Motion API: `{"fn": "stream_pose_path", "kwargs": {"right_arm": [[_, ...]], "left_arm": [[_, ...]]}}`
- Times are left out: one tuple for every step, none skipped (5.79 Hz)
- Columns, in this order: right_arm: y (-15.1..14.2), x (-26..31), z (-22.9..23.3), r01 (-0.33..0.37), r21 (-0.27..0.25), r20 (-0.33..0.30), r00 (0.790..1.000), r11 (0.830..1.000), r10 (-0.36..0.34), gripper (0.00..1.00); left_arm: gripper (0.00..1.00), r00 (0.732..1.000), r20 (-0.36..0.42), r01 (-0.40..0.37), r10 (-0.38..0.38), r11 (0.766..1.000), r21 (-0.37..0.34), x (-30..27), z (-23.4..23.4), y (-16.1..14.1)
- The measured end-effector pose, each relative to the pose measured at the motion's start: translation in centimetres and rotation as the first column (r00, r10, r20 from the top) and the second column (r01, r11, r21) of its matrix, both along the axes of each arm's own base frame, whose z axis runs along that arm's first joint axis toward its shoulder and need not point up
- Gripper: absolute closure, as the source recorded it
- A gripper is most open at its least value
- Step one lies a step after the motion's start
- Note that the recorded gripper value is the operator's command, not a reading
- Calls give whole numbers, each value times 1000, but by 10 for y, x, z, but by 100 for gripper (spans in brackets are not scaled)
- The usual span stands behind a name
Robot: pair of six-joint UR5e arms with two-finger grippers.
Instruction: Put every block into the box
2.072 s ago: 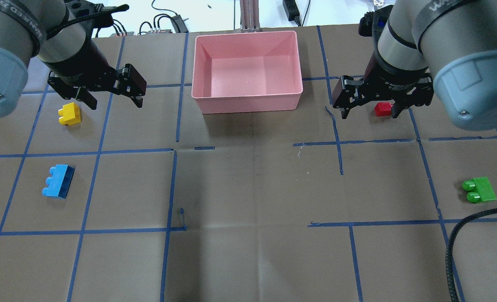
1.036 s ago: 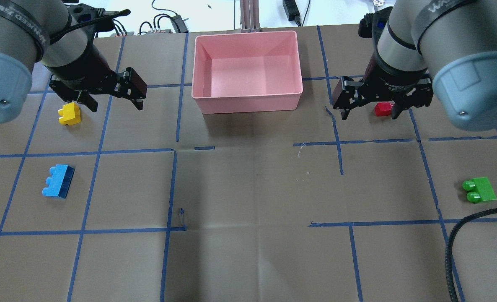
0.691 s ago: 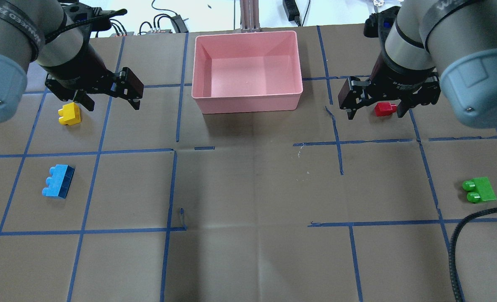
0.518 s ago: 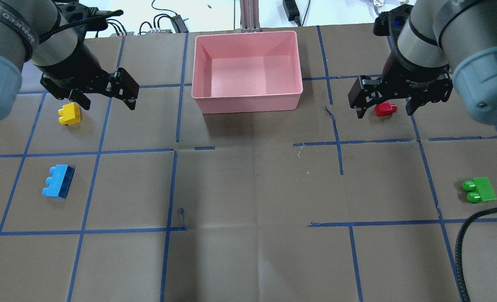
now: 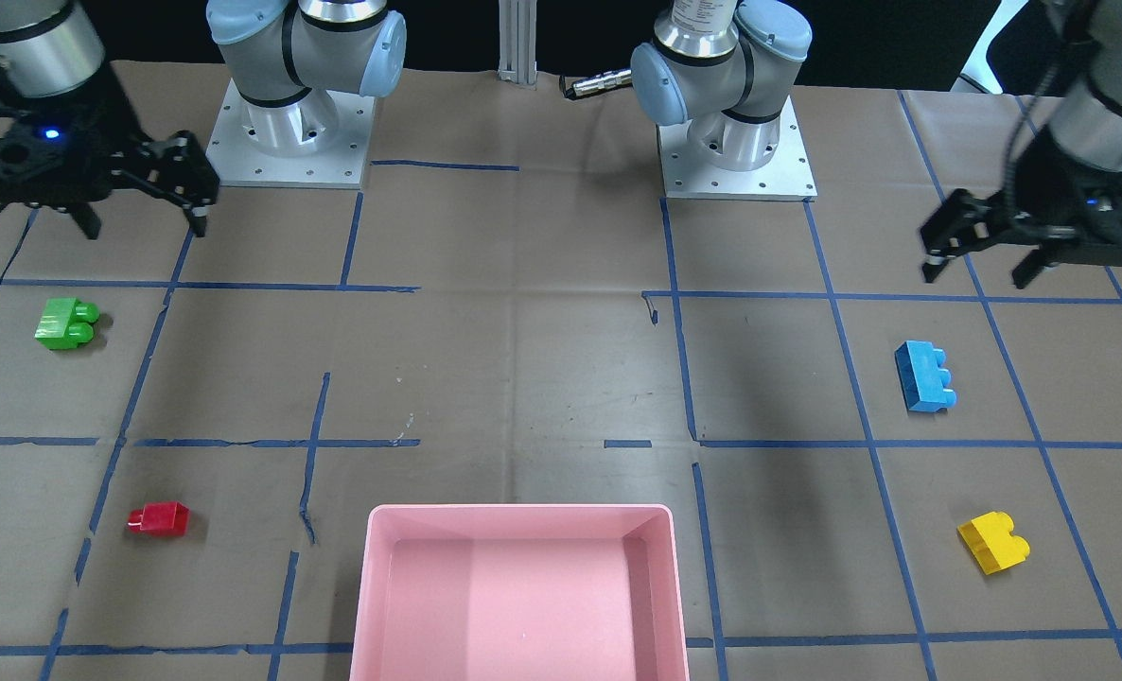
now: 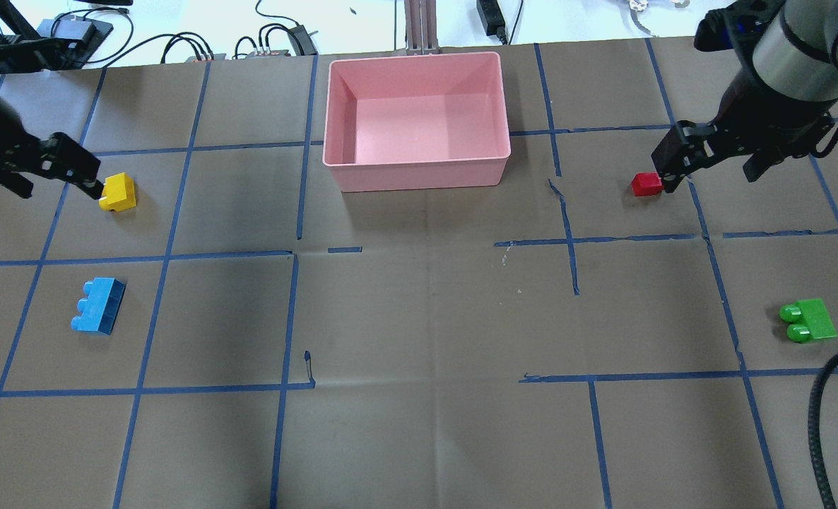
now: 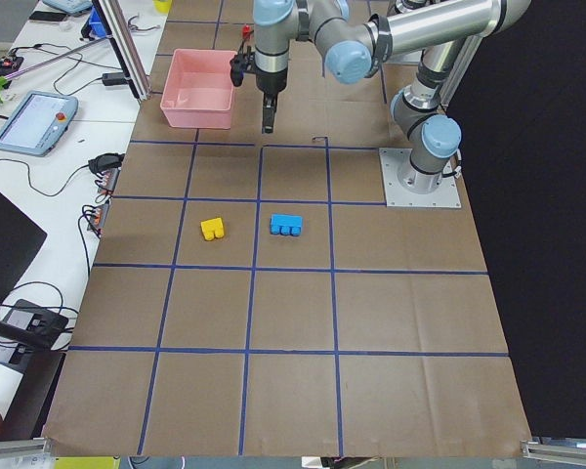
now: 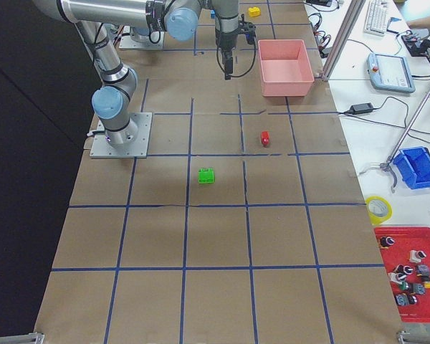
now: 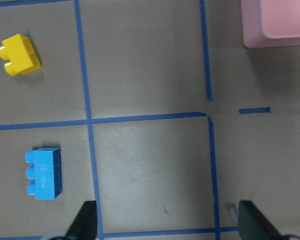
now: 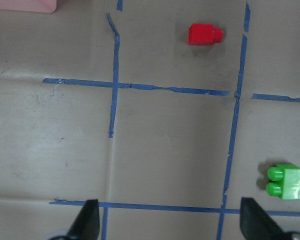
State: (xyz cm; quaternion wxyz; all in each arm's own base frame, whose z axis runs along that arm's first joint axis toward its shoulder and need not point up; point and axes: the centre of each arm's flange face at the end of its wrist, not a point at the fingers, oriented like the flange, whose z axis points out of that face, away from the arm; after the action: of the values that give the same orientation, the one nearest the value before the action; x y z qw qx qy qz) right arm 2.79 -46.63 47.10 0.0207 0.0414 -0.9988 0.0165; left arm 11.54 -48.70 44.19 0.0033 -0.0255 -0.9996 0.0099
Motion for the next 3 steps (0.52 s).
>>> {"fn": "stream_pose_path", "kwargs": {"right_arm": [[2,-50,-11,8,18,11,1000,1000,-8,1],[8,-93,-23,10,30,43,999,1000,-12,0],[15,-124,-40,7,39,88,996,999,-11,0]], "left_arm": [[3,1000,-24,6,-5,1000,16,64,-35,14],[3,999,-30,24,-23,1000,13,101,-77,20],[3,999,-29,28,-27,1000,11,118,-126,20]]}}
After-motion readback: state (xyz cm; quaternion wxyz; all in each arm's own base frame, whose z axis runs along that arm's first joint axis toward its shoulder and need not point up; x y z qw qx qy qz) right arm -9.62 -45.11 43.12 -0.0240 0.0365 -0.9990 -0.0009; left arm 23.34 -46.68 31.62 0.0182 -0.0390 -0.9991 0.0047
